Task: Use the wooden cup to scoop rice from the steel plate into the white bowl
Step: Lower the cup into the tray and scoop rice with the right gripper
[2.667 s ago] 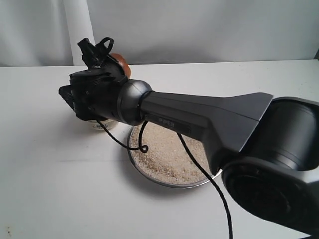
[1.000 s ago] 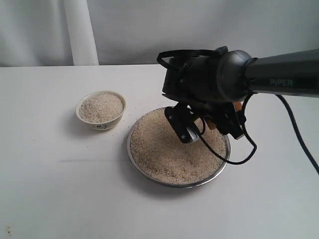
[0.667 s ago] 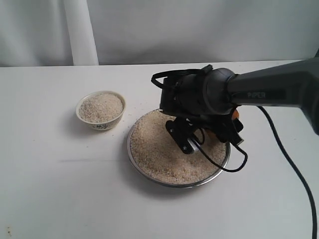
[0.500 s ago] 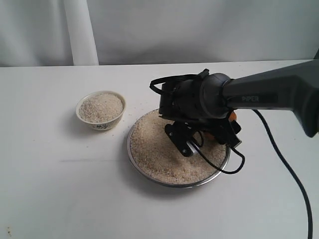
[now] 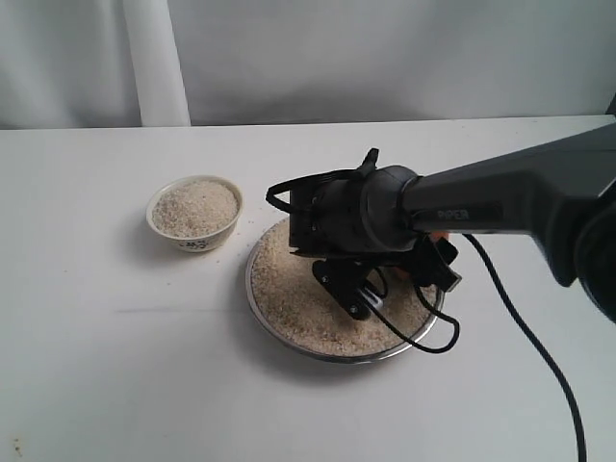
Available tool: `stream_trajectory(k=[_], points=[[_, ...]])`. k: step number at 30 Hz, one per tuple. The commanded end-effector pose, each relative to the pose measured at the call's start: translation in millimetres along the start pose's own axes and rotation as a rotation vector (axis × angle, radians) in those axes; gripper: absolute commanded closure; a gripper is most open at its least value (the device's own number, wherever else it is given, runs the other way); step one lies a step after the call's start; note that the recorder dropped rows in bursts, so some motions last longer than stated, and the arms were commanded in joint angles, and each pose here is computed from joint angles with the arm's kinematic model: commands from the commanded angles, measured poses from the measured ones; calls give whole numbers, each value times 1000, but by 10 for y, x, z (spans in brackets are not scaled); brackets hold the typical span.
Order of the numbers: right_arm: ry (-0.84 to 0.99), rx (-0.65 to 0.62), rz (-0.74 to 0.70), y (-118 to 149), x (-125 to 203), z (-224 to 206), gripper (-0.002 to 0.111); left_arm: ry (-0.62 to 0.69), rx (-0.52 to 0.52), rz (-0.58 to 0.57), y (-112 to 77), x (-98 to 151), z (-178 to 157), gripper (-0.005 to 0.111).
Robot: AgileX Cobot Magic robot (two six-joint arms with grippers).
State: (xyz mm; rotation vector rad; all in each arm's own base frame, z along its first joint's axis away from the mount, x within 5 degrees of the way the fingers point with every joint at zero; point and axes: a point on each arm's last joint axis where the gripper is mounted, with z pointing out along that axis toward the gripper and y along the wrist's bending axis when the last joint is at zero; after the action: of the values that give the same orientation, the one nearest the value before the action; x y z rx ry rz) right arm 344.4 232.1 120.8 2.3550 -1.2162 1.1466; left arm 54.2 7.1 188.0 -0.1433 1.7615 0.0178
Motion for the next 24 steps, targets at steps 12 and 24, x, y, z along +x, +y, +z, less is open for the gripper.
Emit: stream_trajectory(k=[12,24], points=[[-294,-44,138,35,-355,-75,108,-4,7,-6,-5,1,2,107],[-437,-44,226,8,-476,-121,108,-4,7,-8,-5,1,2,107]])
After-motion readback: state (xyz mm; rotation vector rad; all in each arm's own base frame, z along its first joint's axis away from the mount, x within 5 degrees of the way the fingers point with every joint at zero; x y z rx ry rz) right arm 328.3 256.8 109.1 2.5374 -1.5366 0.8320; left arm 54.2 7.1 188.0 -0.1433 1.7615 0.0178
